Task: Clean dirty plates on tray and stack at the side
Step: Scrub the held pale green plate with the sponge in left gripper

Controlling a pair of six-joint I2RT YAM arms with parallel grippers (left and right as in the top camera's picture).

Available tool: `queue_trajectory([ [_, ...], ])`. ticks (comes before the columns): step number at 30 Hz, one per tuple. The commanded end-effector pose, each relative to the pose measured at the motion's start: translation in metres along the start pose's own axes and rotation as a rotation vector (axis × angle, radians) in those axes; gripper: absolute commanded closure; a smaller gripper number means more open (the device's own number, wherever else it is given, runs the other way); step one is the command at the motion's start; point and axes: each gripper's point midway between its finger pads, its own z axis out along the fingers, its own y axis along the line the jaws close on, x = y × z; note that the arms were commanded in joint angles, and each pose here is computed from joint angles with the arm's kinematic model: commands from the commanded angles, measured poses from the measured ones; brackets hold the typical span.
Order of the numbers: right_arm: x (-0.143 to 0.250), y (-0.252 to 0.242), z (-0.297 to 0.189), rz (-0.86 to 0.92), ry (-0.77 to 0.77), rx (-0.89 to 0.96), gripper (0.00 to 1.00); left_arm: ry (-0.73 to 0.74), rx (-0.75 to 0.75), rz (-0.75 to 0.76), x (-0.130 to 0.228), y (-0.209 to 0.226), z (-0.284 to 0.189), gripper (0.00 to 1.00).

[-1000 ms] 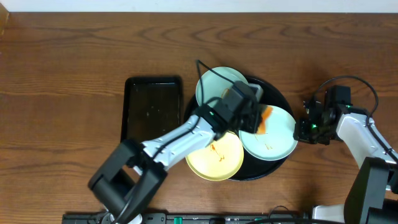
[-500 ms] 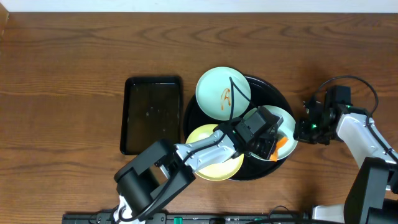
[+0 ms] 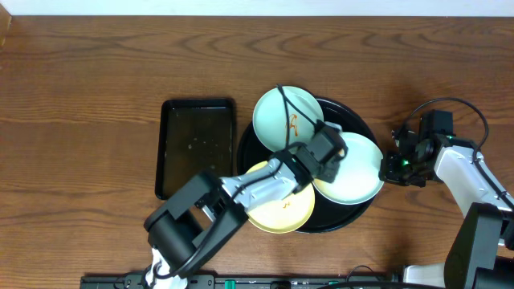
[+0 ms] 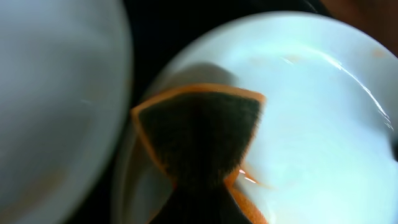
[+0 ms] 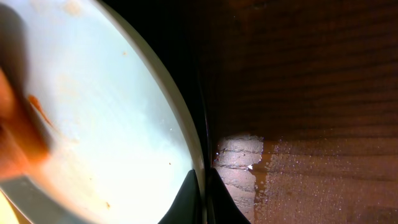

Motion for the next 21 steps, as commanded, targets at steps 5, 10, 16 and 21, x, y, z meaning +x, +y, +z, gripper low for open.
queue_trajectory([
  [5,0.005,0.0,0.003,0.012,0.021,-0.006,0.99,0.077,0.216,0.019,-0.009,-0.046,-0.016,0.93],
  [10,0.005,0.0,0.003,0.012,0.021,-0.006,0.99,0.168,0.395,0.134,0.023,-0.1,-0.029,0.93],
  [16,0.005,0.0,0.003,0.012,0.022,-0.006,0.99,0.166,0.45,0.285,0.047,-0.133,-0.034,0.93],
  [21,0.006,0.0,0.003,0.013,0.025,-0.007,0.99,0.081,0.273,0.279,0.031,-0.106,-0.016,0.93],
])
